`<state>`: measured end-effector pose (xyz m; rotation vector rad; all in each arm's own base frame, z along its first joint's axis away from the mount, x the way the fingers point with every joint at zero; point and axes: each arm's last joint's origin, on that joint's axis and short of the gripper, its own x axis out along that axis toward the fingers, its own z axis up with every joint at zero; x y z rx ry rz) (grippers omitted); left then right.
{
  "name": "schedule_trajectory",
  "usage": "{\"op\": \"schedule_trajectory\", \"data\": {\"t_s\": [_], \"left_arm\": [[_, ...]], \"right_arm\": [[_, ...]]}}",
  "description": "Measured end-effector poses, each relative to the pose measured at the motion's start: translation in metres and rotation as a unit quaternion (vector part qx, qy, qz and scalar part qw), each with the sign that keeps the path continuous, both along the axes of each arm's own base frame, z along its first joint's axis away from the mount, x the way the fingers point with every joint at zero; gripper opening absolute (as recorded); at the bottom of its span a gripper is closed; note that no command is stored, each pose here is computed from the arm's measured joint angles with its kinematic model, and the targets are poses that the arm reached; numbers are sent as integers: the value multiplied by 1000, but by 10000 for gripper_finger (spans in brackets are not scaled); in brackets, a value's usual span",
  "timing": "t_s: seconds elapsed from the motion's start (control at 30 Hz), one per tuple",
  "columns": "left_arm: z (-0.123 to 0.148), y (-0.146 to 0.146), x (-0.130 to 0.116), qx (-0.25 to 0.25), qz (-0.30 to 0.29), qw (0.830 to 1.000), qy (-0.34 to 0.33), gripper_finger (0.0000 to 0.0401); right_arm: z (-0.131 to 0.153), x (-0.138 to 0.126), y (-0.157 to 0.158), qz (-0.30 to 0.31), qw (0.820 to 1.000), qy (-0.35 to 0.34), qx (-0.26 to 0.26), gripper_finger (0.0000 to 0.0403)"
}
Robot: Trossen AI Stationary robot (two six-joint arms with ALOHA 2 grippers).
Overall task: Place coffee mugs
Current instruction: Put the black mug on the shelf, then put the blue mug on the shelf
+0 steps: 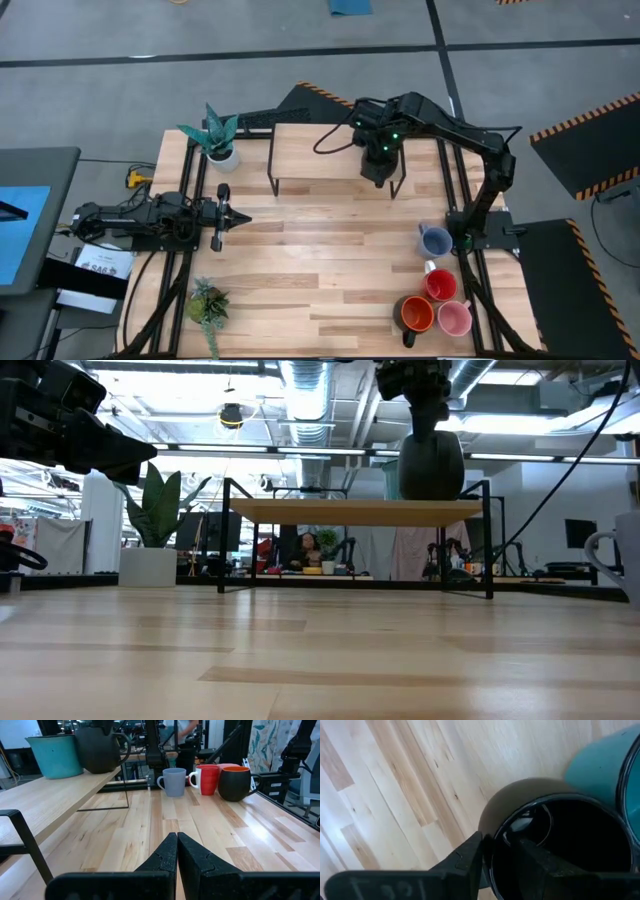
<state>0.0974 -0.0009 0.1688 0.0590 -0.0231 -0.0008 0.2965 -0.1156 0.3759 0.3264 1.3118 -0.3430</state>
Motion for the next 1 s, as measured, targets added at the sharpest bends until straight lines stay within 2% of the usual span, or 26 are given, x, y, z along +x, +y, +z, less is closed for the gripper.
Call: {"op": "schedule_trajectory", "data": {"t_s": [0.5,0.7,0.9,1.0], "left_arm": [[0,0,0,0,0,1000,0,0],[0,0,0,0,0,1000,0,0],[0,0,0,0,0,1000,0,0],[0,0,0,0,0,1000,0,0]], "right_arm": [[0,-2,-6,-1,1000,-2,-3,231],[13,-9,-10,-11,1000,-12,-7,237],[40,-12,-7,-9,998,-60,-27,237],[51,-11,2,6,996,-88,-19,237]]}}
